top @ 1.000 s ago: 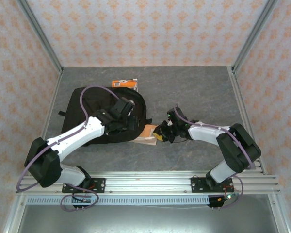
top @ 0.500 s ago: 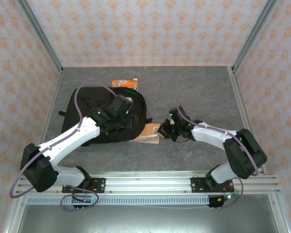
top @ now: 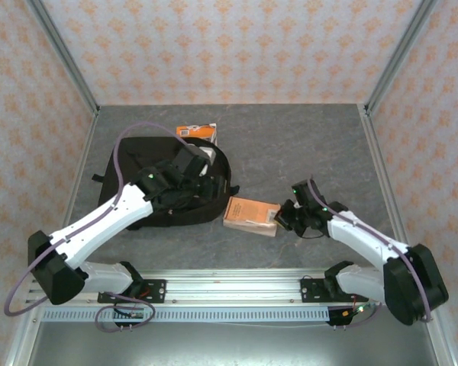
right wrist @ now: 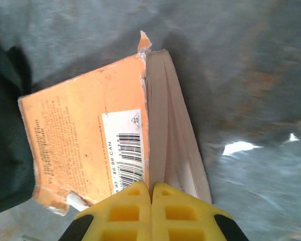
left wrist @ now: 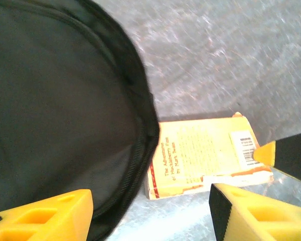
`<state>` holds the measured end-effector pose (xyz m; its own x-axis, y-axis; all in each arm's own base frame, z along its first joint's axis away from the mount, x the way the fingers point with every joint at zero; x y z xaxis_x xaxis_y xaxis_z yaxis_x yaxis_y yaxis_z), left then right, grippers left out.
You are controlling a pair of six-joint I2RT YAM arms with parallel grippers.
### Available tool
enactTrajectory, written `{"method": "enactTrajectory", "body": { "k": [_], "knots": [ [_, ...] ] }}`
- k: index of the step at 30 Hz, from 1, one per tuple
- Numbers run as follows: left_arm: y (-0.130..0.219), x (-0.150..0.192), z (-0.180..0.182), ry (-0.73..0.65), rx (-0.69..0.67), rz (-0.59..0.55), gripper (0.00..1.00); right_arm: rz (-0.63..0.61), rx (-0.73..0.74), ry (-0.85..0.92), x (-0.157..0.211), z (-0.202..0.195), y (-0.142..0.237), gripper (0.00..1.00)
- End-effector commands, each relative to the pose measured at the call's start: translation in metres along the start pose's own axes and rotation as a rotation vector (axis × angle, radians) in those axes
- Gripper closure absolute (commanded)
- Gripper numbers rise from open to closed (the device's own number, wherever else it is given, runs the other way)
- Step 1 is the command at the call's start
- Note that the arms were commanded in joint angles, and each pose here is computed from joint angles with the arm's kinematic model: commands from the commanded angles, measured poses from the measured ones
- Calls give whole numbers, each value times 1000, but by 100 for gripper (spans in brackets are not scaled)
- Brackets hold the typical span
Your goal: Pack the student bag
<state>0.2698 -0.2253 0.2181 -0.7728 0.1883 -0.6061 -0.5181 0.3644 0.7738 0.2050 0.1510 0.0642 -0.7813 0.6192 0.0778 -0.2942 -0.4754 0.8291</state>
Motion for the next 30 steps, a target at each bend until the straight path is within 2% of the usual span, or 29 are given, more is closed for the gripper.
{"method": "enactTrajectory", "body": {
  "k": [1, 5, 10, 13, 14, 17, 21, 24, 30],
  "knots": [
    [-25, 13, -29, 4, 78, 57, 36, -12, 54, -15, 4, -29, 6, 100],
    [-53, 34, -55, -8, 115, 131, 36, 18, 35, -12, 13, -36, 8, 100],
    [-72, 60, -61, 90, 121, 211, 34, 123, 4, 19, 35, -38, -3, 98],
    [-73, 70, -55, 137, 112, 216, 33, 128, 68, 118, 44, -40, 1, 82],
    [-72, 73, -53, 153, 105, 218, 33, 107, 102, 153, 41, -41, 6, 68],
    [-73, 83, -46, 222, 86, 225, 32, -73, 228, 226, 12, -42, 35, 39],
    [-80, 100, -38, 336, 70, 237, 29, -260, 219, 280, -20, -14, 55, 17],
    [-87, 109, -37, 430, 80, 240, 27, -268, 211, 318, -34, 16, 42, 16],
    [-104, 116, -46, 566, 111, 259, 26, -144, 196, 302, -46, 48, -10, 16]
  ]
}}
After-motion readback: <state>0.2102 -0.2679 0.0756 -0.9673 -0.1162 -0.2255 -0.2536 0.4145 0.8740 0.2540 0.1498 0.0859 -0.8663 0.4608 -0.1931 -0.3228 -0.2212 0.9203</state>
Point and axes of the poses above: each hand's point on the last joint's axis, 136 mm out from that joint toward the fingers, its own y axis back along the fingers, its own z axis along the line the jaws close on, x = y × z, the point moved 1 cm from there along y, back along the fingers, and after that the axes turned 7 degrees about -y, right-handed, at the moved point
